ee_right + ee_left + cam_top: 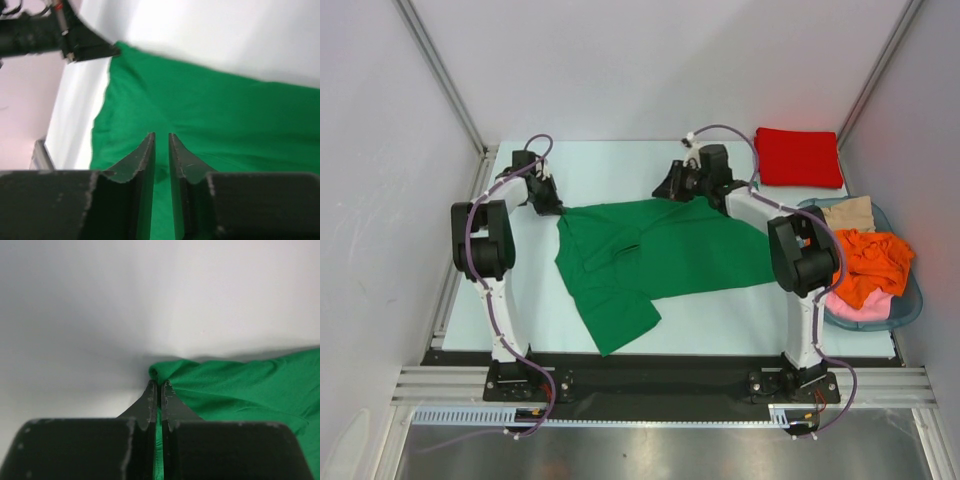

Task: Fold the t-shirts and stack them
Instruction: Fold the tshirt

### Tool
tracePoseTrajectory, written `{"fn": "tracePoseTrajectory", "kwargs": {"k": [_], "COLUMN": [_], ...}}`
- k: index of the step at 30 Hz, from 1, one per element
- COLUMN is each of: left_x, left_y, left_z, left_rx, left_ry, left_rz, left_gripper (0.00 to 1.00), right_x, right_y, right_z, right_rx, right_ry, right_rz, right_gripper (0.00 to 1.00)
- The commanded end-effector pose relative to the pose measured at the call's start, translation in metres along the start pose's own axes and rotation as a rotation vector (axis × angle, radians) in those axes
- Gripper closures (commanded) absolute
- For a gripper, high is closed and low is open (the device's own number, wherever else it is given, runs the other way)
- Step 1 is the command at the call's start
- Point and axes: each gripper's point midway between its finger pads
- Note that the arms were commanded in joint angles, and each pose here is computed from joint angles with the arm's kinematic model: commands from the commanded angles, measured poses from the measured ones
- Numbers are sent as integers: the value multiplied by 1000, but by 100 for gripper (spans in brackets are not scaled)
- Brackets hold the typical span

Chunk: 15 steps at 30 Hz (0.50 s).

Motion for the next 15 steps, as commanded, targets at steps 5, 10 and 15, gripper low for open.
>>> {"fn": "tracePoseTrajectory", "kwargs": {"k": [5, 10, 15], "left_x": [22, 29, 37], "left_y": [18, 21, 24], "left_z": [14, 16, 20], "left_rx": [85, 98, 97], "left_ry": [-78, -98, -115], "left_rz": [11, 4, 17], "left_gripper": [100, 99, 100], "right_x": [-48, -87, -109], "right_y": [53, 56, 53], "right_z": [-39, -50, -59], "right_rx": [170, 175, 169], "right_ry": [111, 196, 244], "right_rz": [-39, -70, -85], "right_gripper": [82, 87, 88]}}
Point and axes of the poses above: each gripper's point midway between its finger pads, its own z axis back along the fingers, its own y axis along the line the jaws close on, x = y × z, and after that the axes turned 2 degrees about z, right-handed
